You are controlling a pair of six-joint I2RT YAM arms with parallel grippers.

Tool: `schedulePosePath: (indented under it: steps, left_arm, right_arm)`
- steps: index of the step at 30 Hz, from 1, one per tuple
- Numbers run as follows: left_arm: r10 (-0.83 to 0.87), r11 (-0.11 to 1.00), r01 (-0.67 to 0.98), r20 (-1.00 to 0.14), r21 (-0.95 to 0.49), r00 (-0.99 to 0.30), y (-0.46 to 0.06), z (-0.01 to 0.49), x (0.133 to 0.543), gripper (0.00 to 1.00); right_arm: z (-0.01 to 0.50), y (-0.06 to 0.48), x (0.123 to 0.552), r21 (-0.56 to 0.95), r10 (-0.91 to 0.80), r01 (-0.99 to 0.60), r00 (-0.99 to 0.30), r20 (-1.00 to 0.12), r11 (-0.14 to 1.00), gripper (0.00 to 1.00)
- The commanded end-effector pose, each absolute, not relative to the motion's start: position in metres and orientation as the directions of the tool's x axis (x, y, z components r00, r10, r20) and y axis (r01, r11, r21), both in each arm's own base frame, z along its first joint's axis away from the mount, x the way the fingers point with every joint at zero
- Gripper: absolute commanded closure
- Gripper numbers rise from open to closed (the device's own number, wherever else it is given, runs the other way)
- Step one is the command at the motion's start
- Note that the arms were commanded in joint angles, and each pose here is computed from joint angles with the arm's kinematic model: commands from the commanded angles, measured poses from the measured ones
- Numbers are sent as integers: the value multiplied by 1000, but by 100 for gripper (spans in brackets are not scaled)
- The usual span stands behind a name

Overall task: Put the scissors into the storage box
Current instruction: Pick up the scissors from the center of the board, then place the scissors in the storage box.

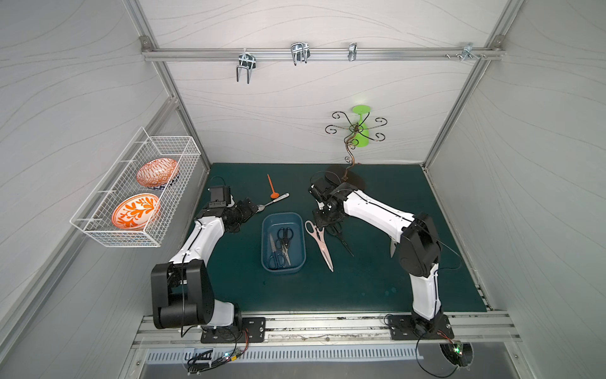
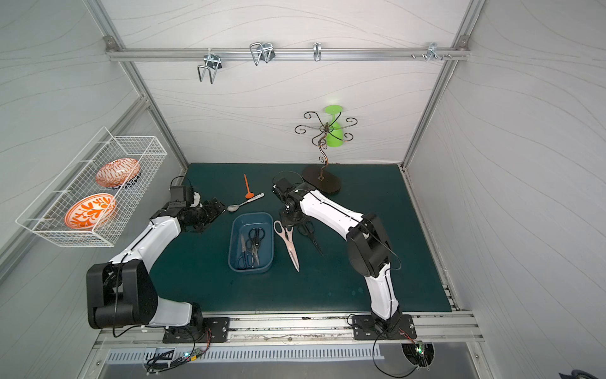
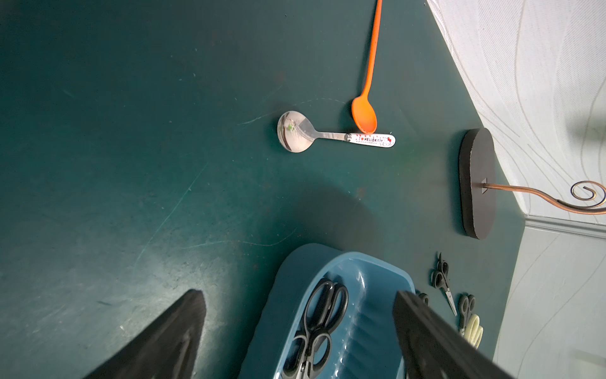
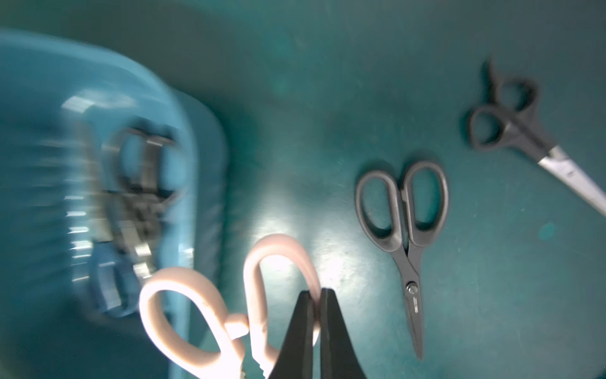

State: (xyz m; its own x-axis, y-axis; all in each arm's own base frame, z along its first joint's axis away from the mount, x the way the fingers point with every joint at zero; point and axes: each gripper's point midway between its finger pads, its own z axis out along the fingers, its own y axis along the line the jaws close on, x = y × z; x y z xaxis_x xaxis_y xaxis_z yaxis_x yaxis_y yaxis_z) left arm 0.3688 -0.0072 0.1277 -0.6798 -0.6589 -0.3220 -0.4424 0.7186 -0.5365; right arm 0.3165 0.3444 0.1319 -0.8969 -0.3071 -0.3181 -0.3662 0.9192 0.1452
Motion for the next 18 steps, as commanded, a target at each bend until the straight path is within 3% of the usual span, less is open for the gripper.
schedulePosePath:
  steps: [1, 9, 18]
  left_arm:
    - [-657, 721, -417, -354, -554, -666, -6, 139, 379, 6]
    - [-701, 694, -471, -363, -544, -613, 22, 139, 379, 6]
    - [-706, 688, -469, -362, -554, -609, 22, 141, 378, 6]
  right_arm:
    - [159, 366, 303, 248, -280, -368, -903, -327, 896, 100]
    - [176, 434, 303, 366, -192, -344, -899, -393, 865, 100]
    - [144, 453, 323, 421, 17, -173, -912, -409, 890, 100]
